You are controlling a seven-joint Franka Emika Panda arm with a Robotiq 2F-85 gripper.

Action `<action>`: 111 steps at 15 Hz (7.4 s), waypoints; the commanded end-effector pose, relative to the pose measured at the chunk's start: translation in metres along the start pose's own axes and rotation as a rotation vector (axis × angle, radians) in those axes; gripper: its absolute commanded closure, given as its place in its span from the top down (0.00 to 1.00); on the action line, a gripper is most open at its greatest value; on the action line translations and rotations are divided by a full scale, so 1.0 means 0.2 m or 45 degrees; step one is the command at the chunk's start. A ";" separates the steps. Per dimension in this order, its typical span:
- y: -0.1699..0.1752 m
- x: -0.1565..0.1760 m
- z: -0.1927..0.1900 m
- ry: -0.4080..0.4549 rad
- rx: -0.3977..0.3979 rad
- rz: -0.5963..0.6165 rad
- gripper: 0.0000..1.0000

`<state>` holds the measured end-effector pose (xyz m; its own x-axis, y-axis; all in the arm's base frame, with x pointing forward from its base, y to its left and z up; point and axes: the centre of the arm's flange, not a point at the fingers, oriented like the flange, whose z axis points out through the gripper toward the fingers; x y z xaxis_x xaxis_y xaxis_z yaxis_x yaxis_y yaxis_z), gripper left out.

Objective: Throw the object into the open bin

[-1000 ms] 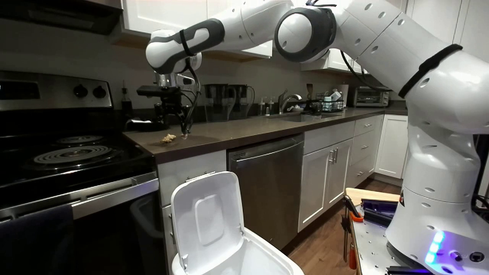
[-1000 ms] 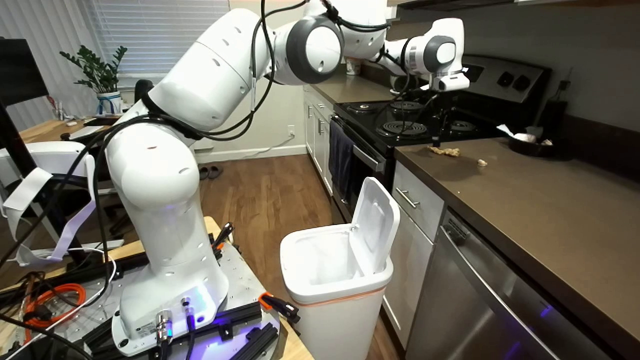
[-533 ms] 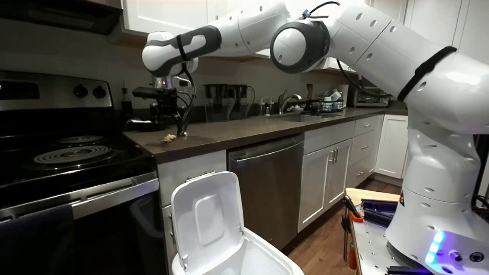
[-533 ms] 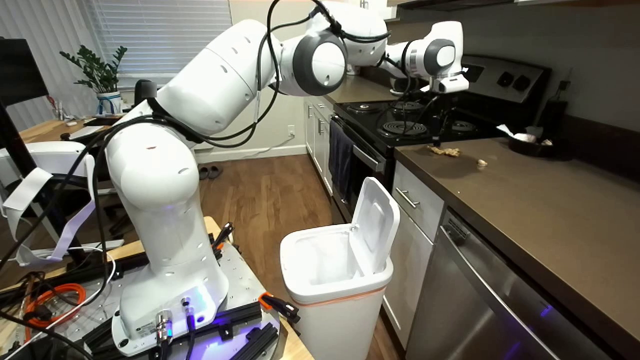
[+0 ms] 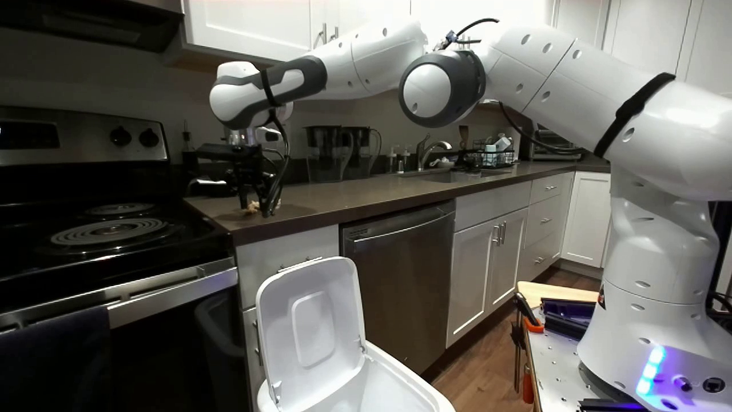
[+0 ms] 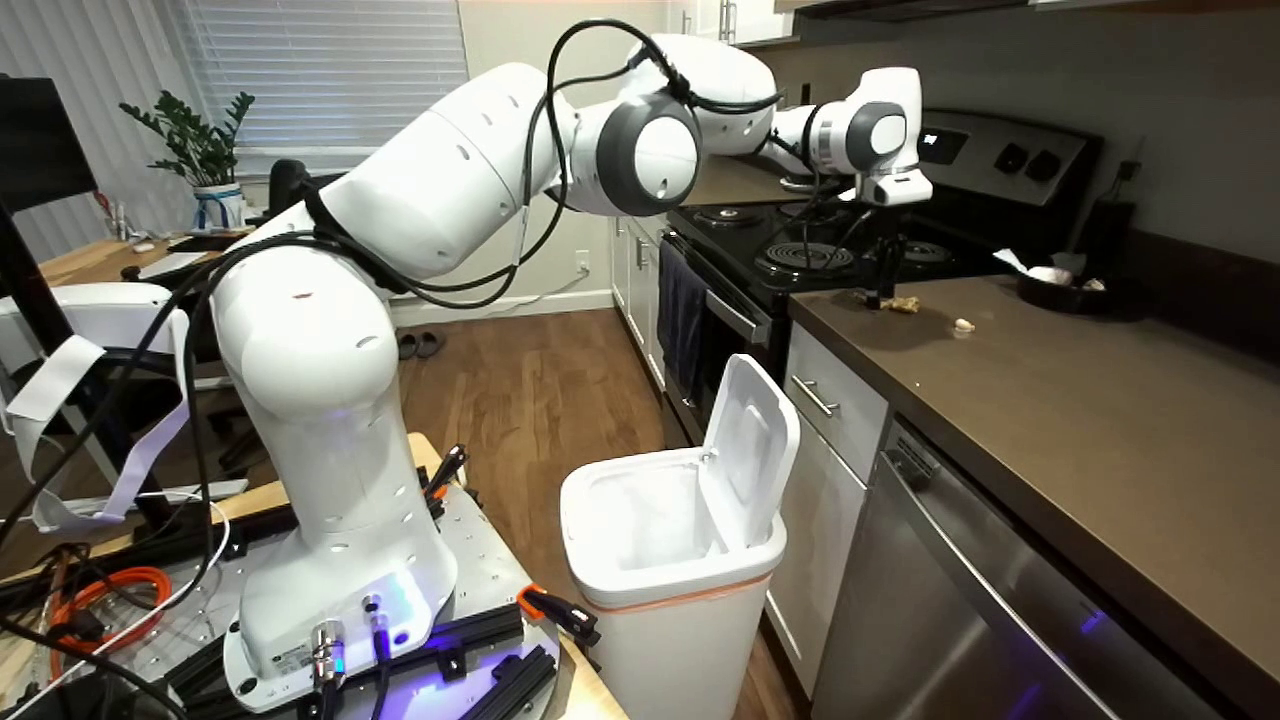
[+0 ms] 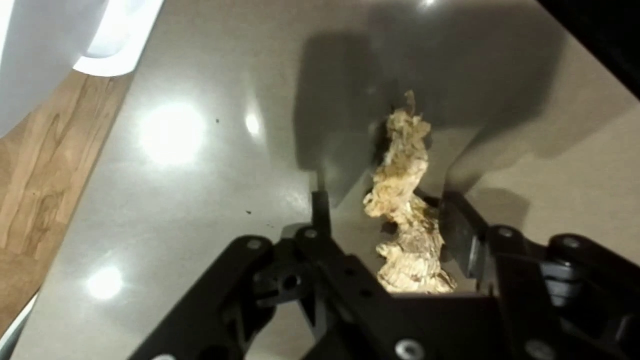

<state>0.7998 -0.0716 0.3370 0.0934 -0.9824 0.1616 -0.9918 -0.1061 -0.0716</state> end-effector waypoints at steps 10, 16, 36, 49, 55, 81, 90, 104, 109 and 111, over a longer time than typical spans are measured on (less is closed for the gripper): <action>0.11 -0.22 -0.37 0.086 -0.006 -0.042 0.00; 0.05 -0.14 -0.40 0.244 -0.017 0.041 0.45; -0.01 0.14 -0.06 -0.114 -0.063 0.151 0.60; -0.04 0.14 0.01 -0.089 -0.062 0.143 1.00; -0.07 0.16 0.05 -0.069 -0.022 0.157 1.00; 0.14 -0.07 -0.26 -0.067 -0.013 0.068 0.20; 0.38 -0.39 -0.32 -0.081 -0.021 -0.045 0.20; 0.72 -0.47 -0.30 -0.101 0.057 -0.076 0.20; 1.00 -0.54 -0.40 -0.146 -0.039 -0.100 0.20; 1.14 -0.57 -0.43 -0.152 -0.067 -0.115 0.20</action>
<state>0.6286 0.0270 0.3775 0.1716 -0.9838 0.0511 -0.9844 -0.1732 -0.0296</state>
